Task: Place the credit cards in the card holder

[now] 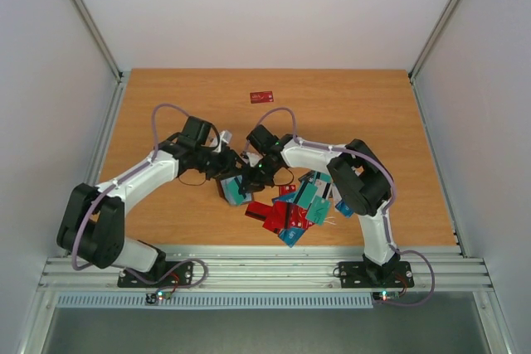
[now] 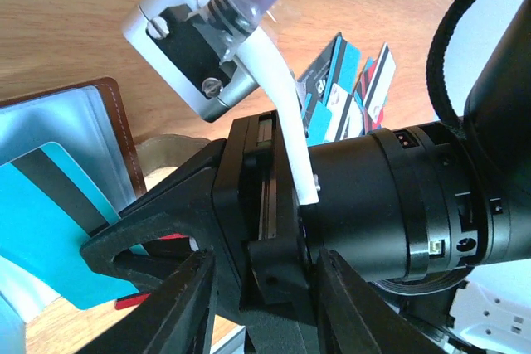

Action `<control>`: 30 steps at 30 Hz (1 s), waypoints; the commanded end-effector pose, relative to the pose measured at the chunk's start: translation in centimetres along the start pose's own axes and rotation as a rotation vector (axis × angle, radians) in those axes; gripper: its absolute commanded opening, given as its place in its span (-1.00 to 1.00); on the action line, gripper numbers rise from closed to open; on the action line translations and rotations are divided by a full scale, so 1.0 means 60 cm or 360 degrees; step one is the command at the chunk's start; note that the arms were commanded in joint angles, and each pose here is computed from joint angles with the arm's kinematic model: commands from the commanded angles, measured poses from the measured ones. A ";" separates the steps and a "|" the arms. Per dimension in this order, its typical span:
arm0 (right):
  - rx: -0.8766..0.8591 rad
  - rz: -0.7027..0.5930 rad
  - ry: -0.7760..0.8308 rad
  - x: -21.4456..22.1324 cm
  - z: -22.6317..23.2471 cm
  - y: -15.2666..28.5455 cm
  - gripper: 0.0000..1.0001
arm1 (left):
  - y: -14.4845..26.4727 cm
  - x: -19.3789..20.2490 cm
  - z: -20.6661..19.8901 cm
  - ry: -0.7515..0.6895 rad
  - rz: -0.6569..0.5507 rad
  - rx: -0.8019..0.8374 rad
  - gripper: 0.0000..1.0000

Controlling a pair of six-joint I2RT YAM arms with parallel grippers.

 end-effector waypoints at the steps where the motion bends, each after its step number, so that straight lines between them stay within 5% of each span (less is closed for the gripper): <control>1: 0.0051 -0.0007 -0.0037 0.003 -0.016 -0.008 -0.98 | 0.001 0.041 0.050 0.0069 0.0090 -0.0379 -0.31; 11: 0.0110 0.0036 -0.0110 0.023 -0.051 -0.012 -0.98 | 0.017 0.081 0.091 0.0086 0.0021 -0.0433 -0.27; 20: 0.0133 0.0070 -0.0146 0.027 -0.069 -0.021 -0.98 | 0.051 0.097 0.069 -0.0014 -0.0142 -0.0129 0.18; 30: 0.0178 0.0011 -0.0165 0.009 -0.069 -0.022 -0.98 | 0.054 0.119 0.093 0.0100 -0.0033 -0.0350 0.01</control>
Point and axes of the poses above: each gripper's point midway between its finger pads, its own y axis back along the fingers, its own z axis along the line the jaws close on, x = y × z, the point moved 9 cm from there along y, back along the fingers, and after that the axes turned 13 degrees about -y, right-handed, at the moved point
